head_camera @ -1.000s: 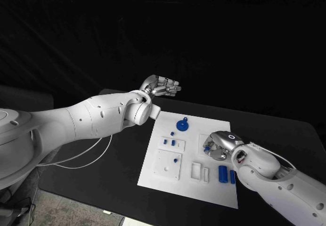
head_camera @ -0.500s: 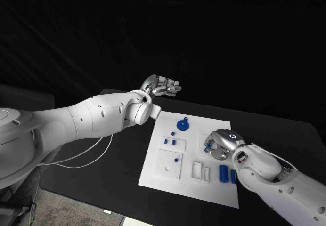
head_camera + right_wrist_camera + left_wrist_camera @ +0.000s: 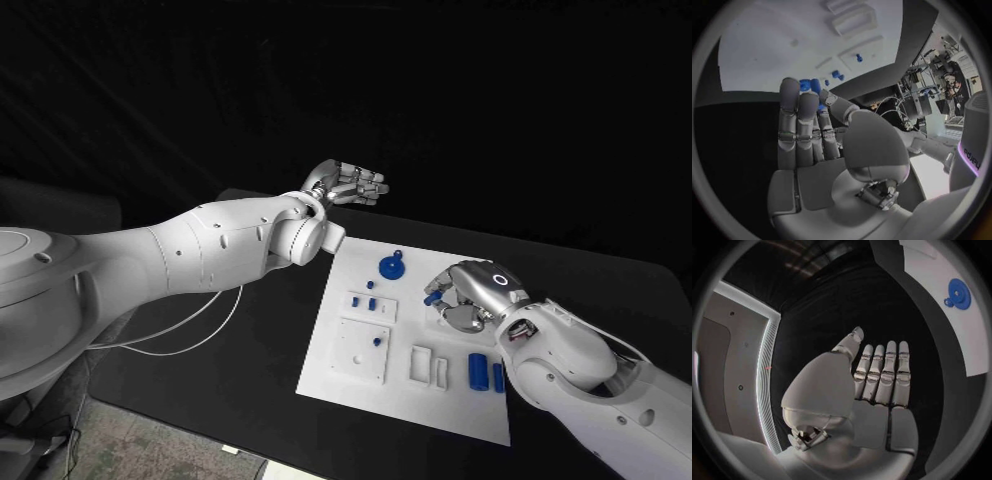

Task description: Assemble the parts on the task board

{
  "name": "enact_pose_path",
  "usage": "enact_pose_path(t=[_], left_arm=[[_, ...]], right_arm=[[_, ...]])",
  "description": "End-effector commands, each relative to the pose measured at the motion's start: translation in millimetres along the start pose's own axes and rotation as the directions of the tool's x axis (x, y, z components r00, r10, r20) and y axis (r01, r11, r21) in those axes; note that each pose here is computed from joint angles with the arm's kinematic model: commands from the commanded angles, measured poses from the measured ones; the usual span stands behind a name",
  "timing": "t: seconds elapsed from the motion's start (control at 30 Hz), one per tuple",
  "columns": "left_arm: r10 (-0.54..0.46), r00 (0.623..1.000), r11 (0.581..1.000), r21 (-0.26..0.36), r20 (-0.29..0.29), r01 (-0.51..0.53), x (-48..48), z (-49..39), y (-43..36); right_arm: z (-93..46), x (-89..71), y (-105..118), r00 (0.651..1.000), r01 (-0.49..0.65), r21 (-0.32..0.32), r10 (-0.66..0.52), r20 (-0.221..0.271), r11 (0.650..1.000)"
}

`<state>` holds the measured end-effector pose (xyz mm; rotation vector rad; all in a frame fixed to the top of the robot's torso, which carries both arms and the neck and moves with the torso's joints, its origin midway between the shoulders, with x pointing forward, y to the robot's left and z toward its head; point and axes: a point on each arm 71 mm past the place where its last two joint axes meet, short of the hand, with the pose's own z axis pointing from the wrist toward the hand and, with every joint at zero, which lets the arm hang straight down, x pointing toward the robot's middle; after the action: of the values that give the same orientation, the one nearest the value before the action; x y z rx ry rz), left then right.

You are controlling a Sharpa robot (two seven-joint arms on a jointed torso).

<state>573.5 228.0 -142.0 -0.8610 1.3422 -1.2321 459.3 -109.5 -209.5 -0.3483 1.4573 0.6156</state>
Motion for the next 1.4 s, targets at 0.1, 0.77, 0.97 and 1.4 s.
enact_pose_path(t=[0.1, 0.77, 0.97, 1.4], left_arm=[[-0.002, 1.0, 1.0, 0.012, -0.013, 0.002, 3.1, 1.1, -2.2], [-0.008, 0.999, 1.0, 0.017, -0.034, 0.009, 15.8, 5.5, -4.4], [-0.01, 0.999, 1.0, 0.018, -0.04, 0.01, 18.2, 6.2, -4.7], [-0.011, 0.999, 1.0, 0.016, -0.046, 0.012, 20.6, 7.0, -4.5]], right_arm=[[6.1, -1.6, 22, 1.0, -0.019, -0.062, 0.021, 0.021, 0.998], [15.7, 53.4, 110, 0.993, -0.065, -0.26, 0.038, -0.109, 0.963], [13.9, 66.9, 119, 0.99, -0.062, -0.281, 0.023, -0.138, 0.958], [13.2, 81.6, 120, 0.985, -0.043, -0.277, -0.006, -0.175, 0.96]])
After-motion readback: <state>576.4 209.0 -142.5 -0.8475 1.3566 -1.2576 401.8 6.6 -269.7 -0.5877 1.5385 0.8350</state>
